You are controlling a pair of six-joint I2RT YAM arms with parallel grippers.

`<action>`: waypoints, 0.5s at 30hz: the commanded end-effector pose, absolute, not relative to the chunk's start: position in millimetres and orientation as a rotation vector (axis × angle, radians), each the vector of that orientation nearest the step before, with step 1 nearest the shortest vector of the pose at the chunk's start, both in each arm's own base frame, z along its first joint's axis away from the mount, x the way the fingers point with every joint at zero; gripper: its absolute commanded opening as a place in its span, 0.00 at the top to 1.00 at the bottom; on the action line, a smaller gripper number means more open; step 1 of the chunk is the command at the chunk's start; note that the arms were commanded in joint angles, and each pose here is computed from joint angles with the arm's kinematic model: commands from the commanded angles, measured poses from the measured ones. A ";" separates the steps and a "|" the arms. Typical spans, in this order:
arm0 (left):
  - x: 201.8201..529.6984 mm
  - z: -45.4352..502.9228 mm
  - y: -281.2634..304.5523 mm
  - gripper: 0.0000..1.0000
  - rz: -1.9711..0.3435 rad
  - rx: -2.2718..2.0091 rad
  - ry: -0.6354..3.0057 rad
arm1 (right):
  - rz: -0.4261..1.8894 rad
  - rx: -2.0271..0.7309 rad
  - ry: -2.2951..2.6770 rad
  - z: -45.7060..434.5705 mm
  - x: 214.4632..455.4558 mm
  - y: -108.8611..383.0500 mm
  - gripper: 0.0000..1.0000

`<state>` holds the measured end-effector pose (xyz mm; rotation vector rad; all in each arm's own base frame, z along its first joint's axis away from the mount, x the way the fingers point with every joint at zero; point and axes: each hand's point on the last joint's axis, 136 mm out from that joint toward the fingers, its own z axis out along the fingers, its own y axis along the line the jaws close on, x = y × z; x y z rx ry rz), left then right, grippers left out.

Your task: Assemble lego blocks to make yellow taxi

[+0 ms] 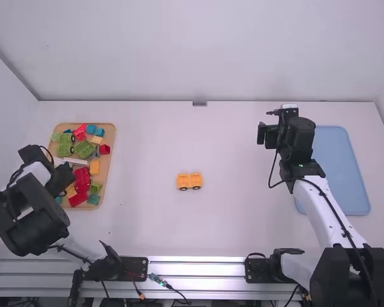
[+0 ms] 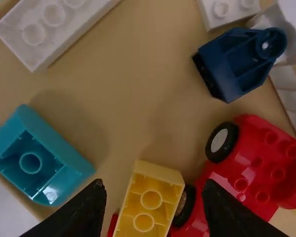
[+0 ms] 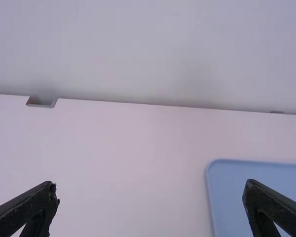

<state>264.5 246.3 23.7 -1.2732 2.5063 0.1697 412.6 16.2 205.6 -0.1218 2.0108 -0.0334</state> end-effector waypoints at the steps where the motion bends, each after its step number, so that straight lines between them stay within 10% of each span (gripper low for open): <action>1: 257.1 14.8 244.4 0.44 0.176 -1.311 2.523 | -0.035 -0.118 1.982 219.2 417.9 15.5 0.01; 15: 252.6 4.8 240.3 0.43 0.174 -1.320 2.518 | -0.036 -0.118 1.986 218.3 417.5 15.4 0.01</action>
